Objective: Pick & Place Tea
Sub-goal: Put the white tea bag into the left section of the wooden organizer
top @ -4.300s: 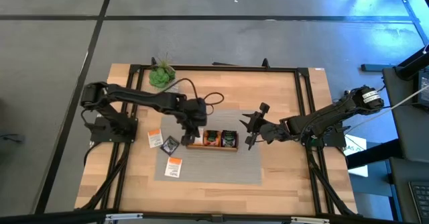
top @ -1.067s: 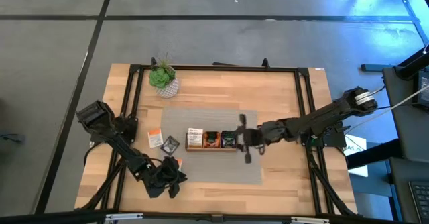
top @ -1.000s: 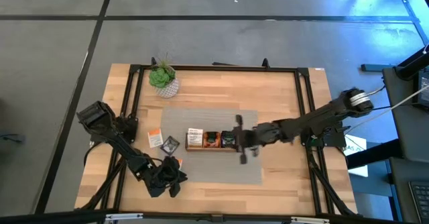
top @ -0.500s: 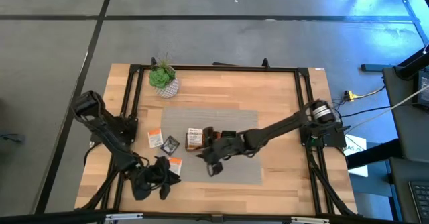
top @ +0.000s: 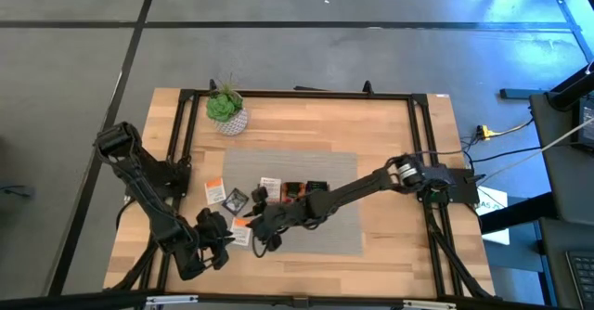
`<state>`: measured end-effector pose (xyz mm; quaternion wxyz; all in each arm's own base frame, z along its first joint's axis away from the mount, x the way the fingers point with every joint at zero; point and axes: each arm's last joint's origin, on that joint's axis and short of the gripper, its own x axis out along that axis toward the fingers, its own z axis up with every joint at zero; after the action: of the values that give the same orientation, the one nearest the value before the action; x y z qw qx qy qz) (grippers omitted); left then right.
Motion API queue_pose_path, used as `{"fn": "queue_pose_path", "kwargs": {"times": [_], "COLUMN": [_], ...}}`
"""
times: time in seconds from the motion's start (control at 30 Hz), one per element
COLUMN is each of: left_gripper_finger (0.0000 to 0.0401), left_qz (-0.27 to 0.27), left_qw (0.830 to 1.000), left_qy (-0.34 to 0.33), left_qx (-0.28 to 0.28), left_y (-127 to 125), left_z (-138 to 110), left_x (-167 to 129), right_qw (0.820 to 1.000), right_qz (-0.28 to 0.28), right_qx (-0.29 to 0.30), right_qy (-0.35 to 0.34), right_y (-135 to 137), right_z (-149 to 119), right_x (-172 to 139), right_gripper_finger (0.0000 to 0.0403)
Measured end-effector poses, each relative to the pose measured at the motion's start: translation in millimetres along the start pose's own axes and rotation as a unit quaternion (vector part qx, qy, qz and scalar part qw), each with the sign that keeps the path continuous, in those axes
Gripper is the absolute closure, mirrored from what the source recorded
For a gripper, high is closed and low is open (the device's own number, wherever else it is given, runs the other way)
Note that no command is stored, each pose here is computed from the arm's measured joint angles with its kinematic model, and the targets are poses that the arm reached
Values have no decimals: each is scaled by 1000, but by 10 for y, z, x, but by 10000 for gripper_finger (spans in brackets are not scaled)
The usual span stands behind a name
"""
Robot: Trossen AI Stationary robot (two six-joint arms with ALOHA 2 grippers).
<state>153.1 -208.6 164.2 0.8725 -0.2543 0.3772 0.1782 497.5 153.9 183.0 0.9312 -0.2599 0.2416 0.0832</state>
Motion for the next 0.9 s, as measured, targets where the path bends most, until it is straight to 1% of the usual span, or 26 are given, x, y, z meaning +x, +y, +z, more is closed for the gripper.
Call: {"fn": "queue_pose_path", "kwargs": {"times": [0.13,0.23,0.4,0.6,0.77,0.9], "left_gripper_finger": [322,320,321,324,324,322], "left_qz": [17,22,27,27,26,26], "left_qw": [998,998,997,997,997,997], "left_qy": [53,65,76,78,74,73], "left_qx": [-1,-2,-8,-9,-10,-9], "left_y": [26,28,29,28,25,26], "left_z": [-55,-79,-104,-106,-103,-102], "left_x": [29,50,74,74,75,75], "right_qw": [1000,1000,999,998,995,994], "right_qz": [5,7,19,14,-14,3], "right_qx": [7,5,-3,-3,-8,-4], "right_qy": [12,18,47,69,103,113], "right_y": [95,149,240,262,218,195], "right_z": [-78,-120,-239,-365,-460,-495], "right_x": [234,370,534,630,660,663], "right_gripper_finger": [274,274,274,274,274,274]}}
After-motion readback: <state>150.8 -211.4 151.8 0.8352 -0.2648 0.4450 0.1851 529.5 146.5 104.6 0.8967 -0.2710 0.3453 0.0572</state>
